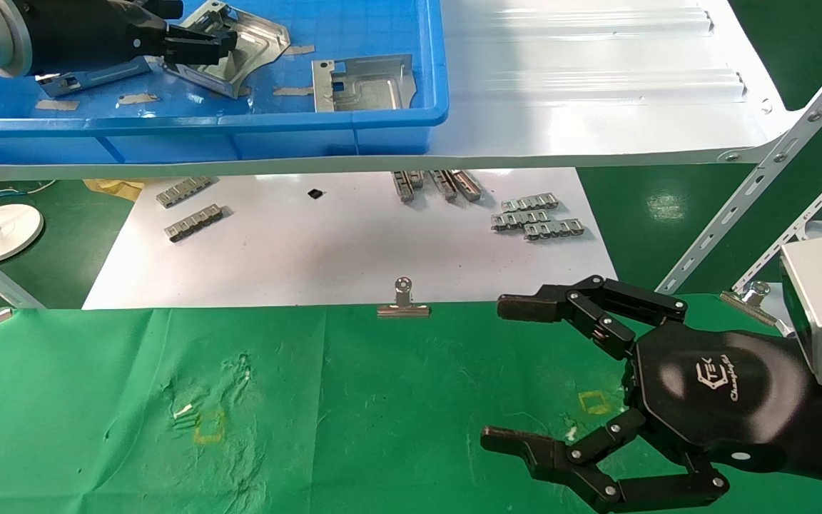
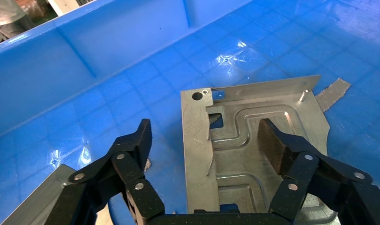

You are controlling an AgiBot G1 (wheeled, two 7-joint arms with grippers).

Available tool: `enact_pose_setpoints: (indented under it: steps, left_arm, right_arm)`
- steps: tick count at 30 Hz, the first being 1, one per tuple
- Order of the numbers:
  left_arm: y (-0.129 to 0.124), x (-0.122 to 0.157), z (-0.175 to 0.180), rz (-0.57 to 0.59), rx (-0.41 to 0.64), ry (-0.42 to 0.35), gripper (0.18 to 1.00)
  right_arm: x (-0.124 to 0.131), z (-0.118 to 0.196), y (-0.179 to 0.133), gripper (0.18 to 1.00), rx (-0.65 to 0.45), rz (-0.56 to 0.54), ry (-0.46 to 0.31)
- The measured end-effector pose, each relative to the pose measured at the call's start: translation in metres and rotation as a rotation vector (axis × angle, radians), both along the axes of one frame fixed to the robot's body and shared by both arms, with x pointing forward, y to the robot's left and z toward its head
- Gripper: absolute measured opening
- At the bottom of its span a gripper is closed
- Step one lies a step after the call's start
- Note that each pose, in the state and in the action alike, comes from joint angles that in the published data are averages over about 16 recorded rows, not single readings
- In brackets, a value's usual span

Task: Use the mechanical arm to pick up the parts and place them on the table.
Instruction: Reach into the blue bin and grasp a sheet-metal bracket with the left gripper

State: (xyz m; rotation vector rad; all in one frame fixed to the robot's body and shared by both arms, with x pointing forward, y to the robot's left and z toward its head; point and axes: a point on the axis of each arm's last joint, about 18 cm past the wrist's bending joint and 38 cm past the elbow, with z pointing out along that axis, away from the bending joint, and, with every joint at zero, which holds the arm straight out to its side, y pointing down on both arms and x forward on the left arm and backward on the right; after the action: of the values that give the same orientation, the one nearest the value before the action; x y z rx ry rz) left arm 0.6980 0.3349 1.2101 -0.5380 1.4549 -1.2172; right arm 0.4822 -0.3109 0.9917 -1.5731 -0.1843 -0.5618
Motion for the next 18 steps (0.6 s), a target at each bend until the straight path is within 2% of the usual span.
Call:
enact_pose_setpoints:
  steps: [7,18]
  left_arm:
    - [0.0019,-0.0005,0.0019,0.003,-0.022,0.001,0.75]
    - [0.0073,-0.0019,0.0042,0.015,-0.037,0.0,0.5]
  right_arm:
    - [0.0,0.0,0.0,0.936,0.0,0.0,0.0]
    - [0.0,0.0,0.0,0.995,0.0,0.0,0.0]
